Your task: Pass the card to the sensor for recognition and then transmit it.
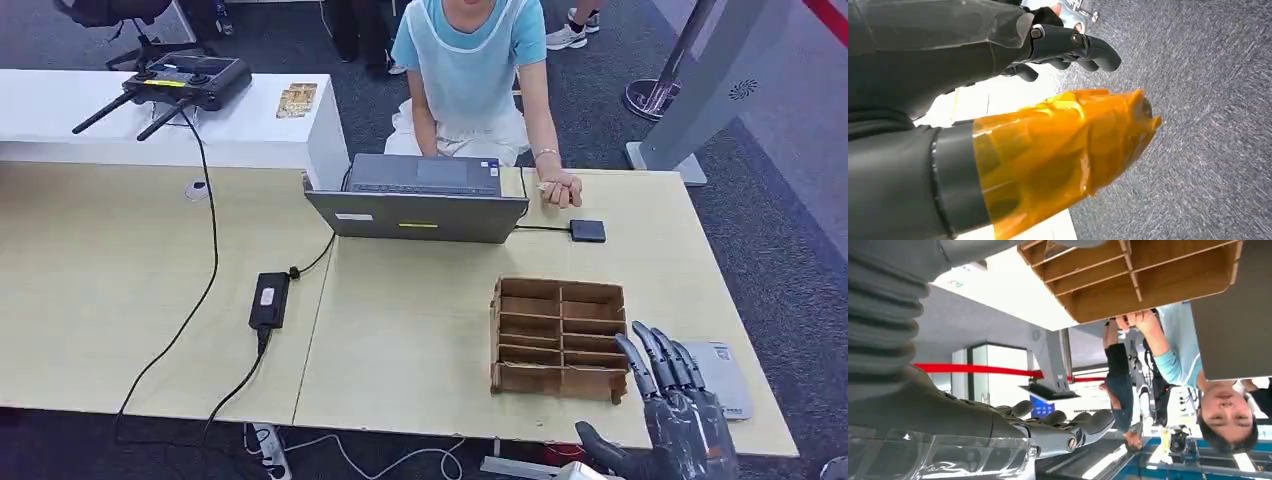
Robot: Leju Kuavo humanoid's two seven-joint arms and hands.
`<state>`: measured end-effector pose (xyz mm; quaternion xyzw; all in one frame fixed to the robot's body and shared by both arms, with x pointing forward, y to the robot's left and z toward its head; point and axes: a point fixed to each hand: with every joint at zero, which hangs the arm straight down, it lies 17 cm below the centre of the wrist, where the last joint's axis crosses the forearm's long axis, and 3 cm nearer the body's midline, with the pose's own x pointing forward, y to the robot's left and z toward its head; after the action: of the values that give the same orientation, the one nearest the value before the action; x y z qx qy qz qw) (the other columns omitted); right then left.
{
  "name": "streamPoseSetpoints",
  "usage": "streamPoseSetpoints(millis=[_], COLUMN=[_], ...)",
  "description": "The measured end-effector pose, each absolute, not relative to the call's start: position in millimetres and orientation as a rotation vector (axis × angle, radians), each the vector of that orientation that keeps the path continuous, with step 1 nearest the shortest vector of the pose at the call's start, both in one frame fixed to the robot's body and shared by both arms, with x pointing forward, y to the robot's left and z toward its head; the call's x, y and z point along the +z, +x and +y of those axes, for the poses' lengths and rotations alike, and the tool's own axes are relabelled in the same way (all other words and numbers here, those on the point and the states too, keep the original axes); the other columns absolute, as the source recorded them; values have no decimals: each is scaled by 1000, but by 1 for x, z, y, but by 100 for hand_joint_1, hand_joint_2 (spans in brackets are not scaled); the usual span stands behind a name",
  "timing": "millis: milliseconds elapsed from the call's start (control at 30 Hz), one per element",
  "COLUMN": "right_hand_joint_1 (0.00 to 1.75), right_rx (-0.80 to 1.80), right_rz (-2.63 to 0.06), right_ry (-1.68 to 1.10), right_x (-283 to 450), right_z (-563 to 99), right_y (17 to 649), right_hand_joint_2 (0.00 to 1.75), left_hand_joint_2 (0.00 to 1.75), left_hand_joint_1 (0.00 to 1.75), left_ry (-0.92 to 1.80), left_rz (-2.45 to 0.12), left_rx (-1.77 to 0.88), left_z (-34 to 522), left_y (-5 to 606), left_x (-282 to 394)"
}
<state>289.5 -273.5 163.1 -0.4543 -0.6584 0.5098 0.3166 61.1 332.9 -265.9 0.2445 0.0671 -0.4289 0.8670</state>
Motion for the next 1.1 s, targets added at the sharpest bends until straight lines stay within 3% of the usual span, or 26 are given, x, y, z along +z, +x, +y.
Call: streamPoseSetpoints(millis=[500, 1100], right_hand_joint_1=[0, 0], right_rx=[1449, 1509], right_rz=[-1683, -1546], right_ry=[-1421, -1353], right_x=[162, 127], right_z=[-277, -287], right_y=[307, 343], right_hand_joint_2=[175, 175], left_hand_joint_2=[0, 0], left_hand_joint_1=[0, 0], left_ry=[518, 521], left_rz=[137, 137], left_rx=[-920, -931], left_z=[333, 333], left_y=[63, 64], left_x=[-266, -265])
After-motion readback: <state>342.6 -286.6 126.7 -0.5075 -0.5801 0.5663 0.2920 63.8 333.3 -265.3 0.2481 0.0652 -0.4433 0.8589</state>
